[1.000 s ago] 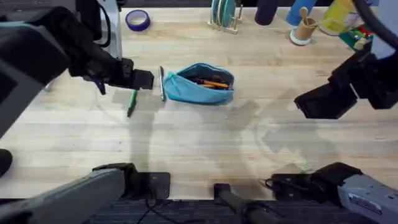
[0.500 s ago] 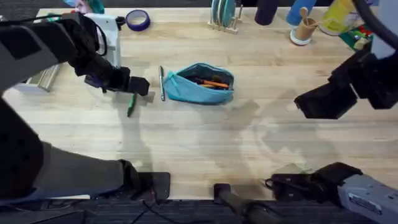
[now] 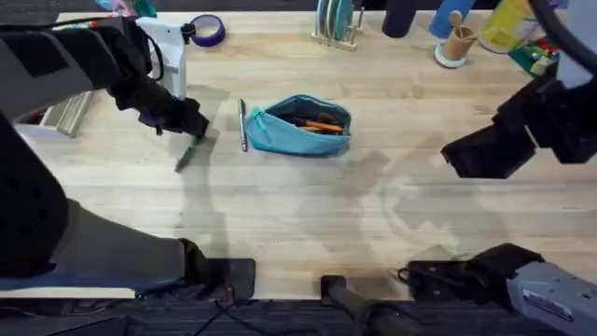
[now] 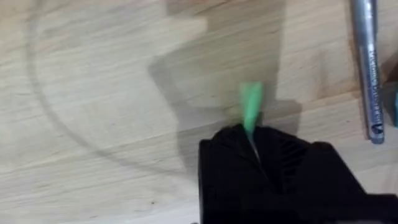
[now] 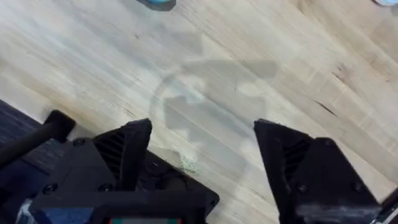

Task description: Unzip the bag, pick up the pens from the table one at a time and place them inside, then zip the bag closed.

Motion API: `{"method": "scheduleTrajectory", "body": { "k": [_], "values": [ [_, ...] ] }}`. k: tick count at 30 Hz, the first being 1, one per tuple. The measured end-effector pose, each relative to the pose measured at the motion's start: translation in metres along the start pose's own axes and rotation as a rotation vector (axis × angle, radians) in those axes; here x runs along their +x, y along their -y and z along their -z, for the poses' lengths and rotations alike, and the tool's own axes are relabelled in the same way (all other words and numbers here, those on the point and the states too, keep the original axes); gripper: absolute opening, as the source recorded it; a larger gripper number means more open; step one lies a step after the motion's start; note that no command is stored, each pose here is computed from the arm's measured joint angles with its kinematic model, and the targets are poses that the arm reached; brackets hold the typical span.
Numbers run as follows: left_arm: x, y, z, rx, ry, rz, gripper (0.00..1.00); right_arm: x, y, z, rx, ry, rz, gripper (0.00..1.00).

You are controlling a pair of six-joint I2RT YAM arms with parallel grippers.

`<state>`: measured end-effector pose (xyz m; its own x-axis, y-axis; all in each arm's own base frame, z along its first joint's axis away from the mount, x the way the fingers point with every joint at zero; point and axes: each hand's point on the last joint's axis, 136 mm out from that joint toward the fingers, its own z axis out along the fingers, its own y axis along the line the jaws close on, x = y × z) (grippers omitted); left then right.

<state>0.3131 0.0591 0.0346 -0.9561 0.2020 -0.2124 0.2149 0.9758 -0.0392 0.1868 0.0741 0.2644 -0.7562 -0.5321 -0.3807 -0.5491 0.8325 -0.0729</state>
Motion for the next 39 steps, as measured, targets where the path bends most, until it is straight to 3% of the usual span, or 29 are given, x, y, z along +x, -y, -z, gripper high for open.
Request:
{"method": "scheduleTrajectory", "body": {
  "k": [8, 14, 21, 24, 32, 36, 39],
  "values": [
    [-0.001, 0.002, 0.001, 0.013, -0.001, -0.001, 0.041, 0.0, 0.0, 0.0, 0.0, 0.0, 0.0, 0.998],
    [-0.004, 0.005, 0.011, 0.065, -0.07, 0.02, 0.041, 0.0, 0.0, 0.0, 0.0, 0.0, 0.0, 0.998],
    [-0.065, -0.003, 0.078, 0.06, 0.066, 0.014, 0.042, 0.0, 0.0, 0.0, 0.0, 0.0, 0.0, 0.998],
    [-0.083, 0.0, 0.105, 0.054, 0.107, -0.005, 0.042, 0.0, 0.0, 0.0, 0.0, 0.0, 0.0, 0.998],
    [-0.11, 0.032, 0.15, 0.063, 0.163, -0.095, 0.042, 0.0, 0.0, 0.0, 0.0, 0.0, 0.0, 0.998],
    [-0.115, 0.059, 0.163, 0.081, 0.171, -0.165, 0.042, 0.0, 0.0, 0.0, 0.0, 0.0, 0.0, 0.998],
    [-0.116, 0.086, 0.174, 0.099, 0.19, -0.263, 0.042, 0.0, 0.0, 0.0, 0.0, 0.0, 0.0, 0.998]
  ]
}}
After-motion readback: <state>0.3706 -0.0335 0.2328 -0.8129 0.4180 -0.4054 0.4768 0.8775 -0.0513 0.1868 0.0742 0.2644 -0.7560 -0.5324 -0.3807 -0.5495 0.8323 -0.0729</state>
